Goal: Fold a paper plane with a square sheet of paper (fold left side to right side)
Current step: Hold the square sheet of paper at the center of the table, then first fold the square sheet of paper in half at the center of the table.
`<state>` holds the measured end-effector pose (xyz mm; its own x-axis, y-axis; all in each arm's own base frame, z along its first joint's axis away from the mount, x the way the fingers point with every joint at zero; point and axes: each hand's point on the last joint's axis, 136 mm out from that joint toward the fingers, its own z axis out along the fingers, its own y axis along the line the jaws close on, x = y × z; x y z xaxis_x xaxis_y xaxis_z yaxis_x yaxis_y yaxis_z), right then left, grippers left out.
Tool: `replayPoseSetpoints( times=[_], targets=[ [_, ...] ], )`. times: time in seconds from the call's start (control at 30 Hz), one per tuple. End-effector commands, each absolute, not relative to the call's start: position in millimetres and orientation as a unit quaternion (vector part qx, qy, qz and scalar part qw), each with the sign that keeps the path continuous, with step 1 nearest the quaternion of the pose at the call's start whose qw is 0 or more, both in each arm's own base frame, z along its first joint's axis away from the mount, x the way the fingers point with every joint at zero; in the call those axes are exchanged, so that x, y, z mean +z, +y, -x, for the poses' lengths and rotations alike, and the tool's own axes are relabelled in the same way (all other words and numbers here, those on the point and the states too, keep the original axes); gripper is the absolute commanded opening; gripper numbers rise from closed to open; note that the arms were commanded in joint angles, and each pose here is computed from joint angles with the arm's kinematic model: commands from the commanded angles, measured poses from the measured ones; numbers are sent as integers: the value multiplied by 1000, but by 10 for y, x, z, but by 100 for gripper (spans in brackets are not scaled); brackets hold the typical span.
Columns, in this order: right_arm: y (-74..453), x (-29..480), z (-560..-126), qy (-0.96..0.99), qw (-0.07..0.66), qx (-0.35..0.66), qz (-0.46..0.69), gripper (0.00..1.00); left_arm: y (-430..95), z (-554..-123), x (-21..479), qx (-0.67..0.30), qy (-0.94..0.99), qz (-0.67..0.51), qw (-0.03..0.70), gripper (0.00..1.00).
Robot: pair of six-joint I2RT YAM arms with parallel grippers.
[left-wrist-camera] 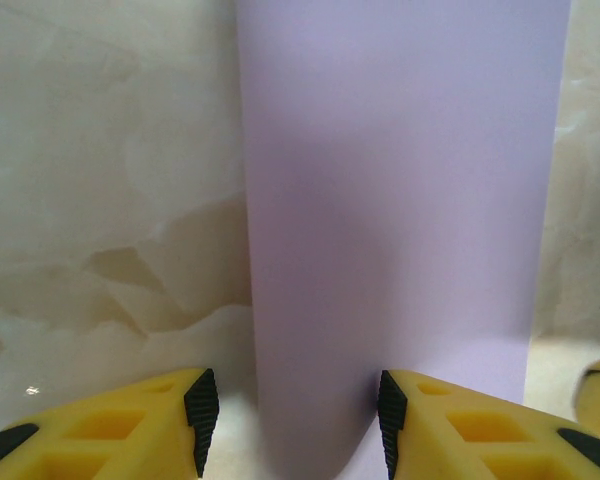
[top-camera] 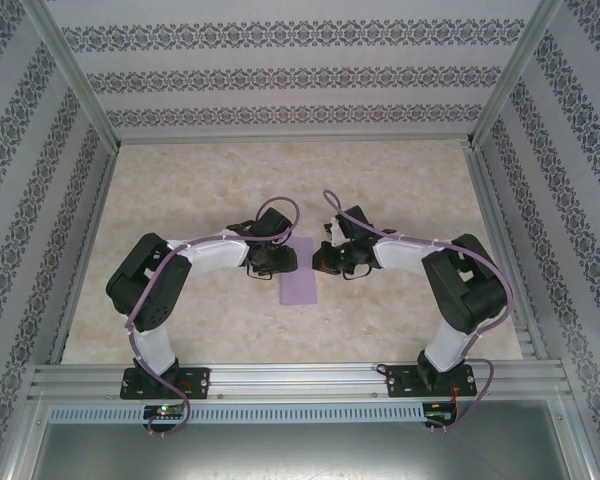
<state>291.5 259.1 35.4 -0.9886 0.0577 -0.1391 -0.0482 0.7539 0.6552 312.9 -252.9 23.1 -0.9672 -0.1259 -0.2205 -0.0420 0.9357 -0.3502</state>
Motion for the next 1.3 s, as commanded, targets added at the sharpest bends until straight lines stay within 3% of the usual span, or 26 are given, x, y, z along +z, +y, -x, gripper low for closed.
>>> replayPoseSetpoints(
  times=[0.0,0.53,0.9,1.07,1.27],
  targets=[
    [2700,382,-2962,929,71,363,3,0,-2512,-3025,55,-154,982,42,101,50],
    [2472,-92,-2776,960,12,279,-1,0,-2524,-3055,174,-160,980,38,114,51],
    [2429,-179,-2738,964,3,267,-1,0,-2510,-3192,1144,-215,951,11,223,63],
    [2426,-176,-2747,964,5,265,0,0,-2819,-3093,1211,-304,933,-13,194,48],
    [2419,-191,-2746,965,3,262,0,0,-3060,-3066,888,-349,926,-11,142,31]
  ],
)
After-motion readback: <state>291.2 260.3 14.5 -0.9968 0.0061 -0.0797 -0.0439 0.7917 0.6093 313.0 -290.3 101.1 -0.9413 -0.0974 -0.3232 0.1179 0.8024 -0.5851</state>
